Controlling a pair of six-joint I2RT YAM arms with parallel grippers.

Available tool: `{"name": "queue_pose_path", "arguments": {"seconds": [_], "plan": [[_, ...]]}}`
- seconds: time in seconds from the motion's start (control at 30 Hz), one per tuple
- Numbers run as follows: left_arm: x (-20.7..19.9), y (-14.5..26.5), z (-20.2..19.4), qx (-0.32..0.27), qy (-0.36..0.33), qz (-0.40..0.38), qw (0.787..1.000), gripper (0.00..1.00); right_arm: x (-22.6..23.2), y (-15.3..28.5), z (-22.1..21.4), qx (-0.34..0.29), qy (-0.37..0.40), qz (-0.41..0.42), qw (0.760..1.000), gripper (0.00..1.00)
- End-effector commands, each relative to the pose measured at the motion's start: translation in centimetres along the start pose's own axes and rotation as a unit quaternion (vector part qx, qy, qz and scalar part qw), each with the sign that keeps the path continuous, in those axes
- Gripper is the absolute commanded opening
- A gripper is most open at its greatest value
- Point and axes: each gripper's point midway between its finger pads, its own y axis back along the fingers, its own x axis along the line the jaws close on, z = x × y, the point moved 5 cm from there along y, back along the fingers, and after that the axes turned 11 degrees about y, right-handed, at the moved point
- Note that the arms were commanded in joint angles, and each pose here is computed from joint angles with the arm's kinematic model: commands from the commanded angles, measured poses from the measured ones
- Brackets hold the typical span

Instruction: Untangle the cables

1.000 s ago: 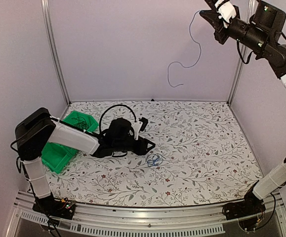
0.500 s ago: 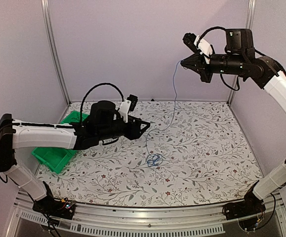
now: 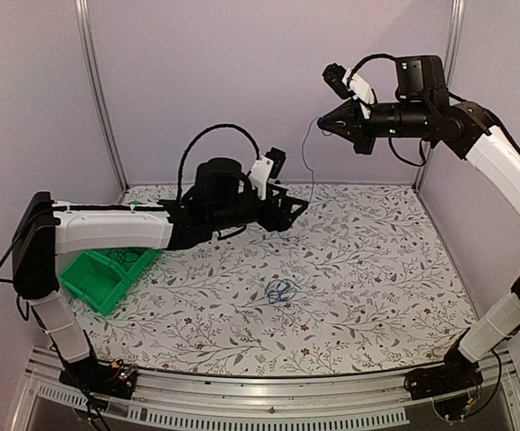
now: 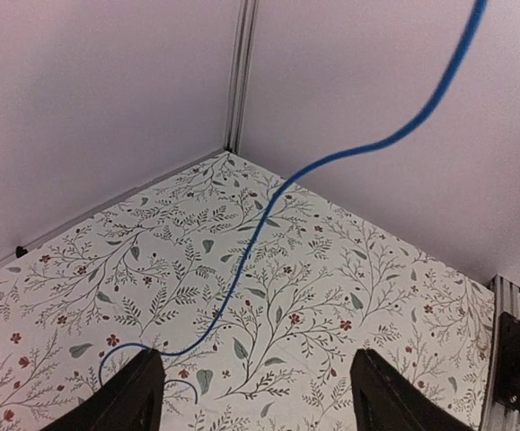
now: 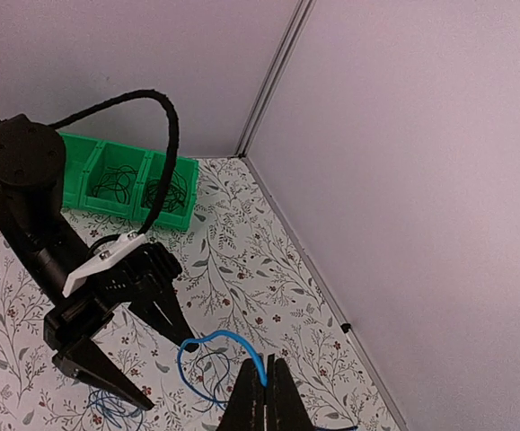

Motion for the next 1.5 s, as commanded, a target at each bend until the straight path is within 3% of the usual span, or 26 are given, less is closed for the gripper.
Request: {"name": "queue_pose_path", "arguments": {"seconds": [0.0,0.3,0.47,0.57,0.7,0.77,0.83,0.97,1.13,1.27,1.37,1.47], "plan": [[-0.9,-1.8,-0.2,0.007,-0.02,-0.013,1.0,0.71,-0.4,0.1,1.1,-0.016,-0.007,-0.001,1.0,0.0],[-0.7,-4.6,-1.4,0.017,-0.035,-0.019,0.999,0.59,-0.7,0.1,1.6,-0.023,-0.014,0.0,1.0,0.0],[-0.9,-4.9,-1.8,0.019,-0.043,-0.032,0.998,0.18,-0.8,0.2,1.5,-0.019,-0.018,-0.007,1.0,0.0],[-1.2,-3.8,-1.7,0.019,-0.042,-0.037,0.998,0.01,-1.4,-0.1,0.8,-0.001,-0.023,-0.036,0.999,0.0],[-2.4,-0.7,-1.0,0.007,-0.045,-0.074,0.996,0.0,-4.1,-1.1,-4.5,0.102,-0.022,-0.165,0.981,0.0],[-2.9,1.1,-0.3,0.002,-0.047,-0.083,0.995,0.0,-4.7,-1.3,-8.4,0.144,-0.033,-0.17,0.974,0.0],[-3.0,2.9,0.9,-0.004,-0.05,-0.079,0.996,0.0,-3.8,-2.0,-12.4,0.173,-0.06,-0.137,0.974,0.0],[-2.1,7.1,4.0,-0.04,-0.034,-0.041,0.998,0.0,2.3,-3.6,-17.5,0.204,-0.076,0.006,0.976,0.0],[1.5,12.3,6.6,-0.081,0.008,0.033,0.996,0.0,8.5,-6.2,-18.8,0.189,-0.145,0.166,0.957,0.03],[4.1,16.1,7.5,-0.099,0.038,0.1,0.989,0.0,10.4,-8.0,-16.7,0.153,-0.158,0.242,0.945,0.3],[6.4,18.6,7.2,-0.083,0.062,0.181,0.978,0.0,10.1,-9.0,-15.8,0.131,-0.183,0.253,0.941,0.37],[8.8,21.6,6.2,-0.072,0.111,0.272,0.953,0.0,9.9,-9.3,-15.3,0.12,-0.195,0.257,0.939,0.41]]}}
